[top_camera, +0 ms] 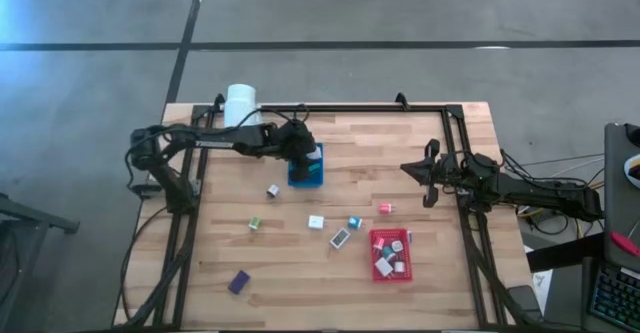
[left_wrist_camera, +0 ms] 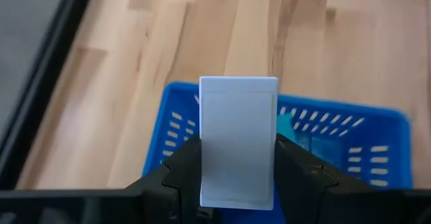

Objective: Pick & Place Office items
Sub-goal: Put the left white digital clock into the blue bin

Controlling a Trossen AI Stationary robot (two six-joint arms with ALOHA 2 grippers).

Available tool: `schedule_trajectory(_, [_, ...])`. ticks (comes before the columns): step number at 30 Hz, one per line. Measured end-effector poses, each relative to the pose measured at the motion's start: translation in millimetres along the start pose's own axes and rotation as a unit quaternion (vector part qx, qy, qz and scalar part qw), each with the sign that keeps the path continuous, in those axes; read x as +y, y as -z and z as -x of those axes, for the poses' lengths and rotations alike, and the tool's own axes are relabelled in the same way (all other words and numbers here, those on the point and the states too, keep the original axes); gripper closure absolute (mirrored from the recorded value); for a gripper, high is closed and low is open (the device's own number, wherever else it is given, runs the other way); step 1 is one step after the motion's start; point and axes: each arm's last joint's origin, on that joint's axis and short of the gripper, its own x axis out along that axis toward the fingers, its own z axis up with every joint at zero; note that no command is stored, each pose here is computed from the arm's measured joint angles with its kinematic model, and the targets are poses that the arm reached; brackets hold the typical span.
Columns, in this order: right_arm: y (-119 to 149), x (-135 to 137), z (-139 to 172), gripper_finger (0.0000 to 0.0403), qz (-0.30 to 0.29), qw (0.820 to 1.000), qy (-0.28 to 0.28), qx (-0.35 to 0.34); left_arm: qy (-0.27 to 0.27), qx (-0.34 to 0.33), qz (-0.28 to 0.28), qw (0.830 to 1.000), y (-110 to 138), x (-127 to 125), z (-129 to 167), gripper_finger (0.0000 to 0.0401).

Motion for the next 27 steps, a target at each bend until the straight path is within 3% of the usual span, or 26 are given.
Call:
schedule_trajectory(13, [0, 0, 0, 0.0394, 0.0, 1.0, 0.0, 0.001, 0.001, 0.062, 0.015, 0.998, 20, 10, -37, 0.0255])
schedule_trajectory(25, [0, 0, 0, 0.0394, 0.0, 1.0, 0.0, 0.002, 0.002, 0.067, 0.009, 0.998, 22, 10, -39, 0.0255])
schedule_trajectory(27, [0, 0, 0, 0.0394, 0.0, 1.0, 0.0, 0.002, 0.003, 0.068, 0.009, 0.998, 22, 10, -39, 0.0239])
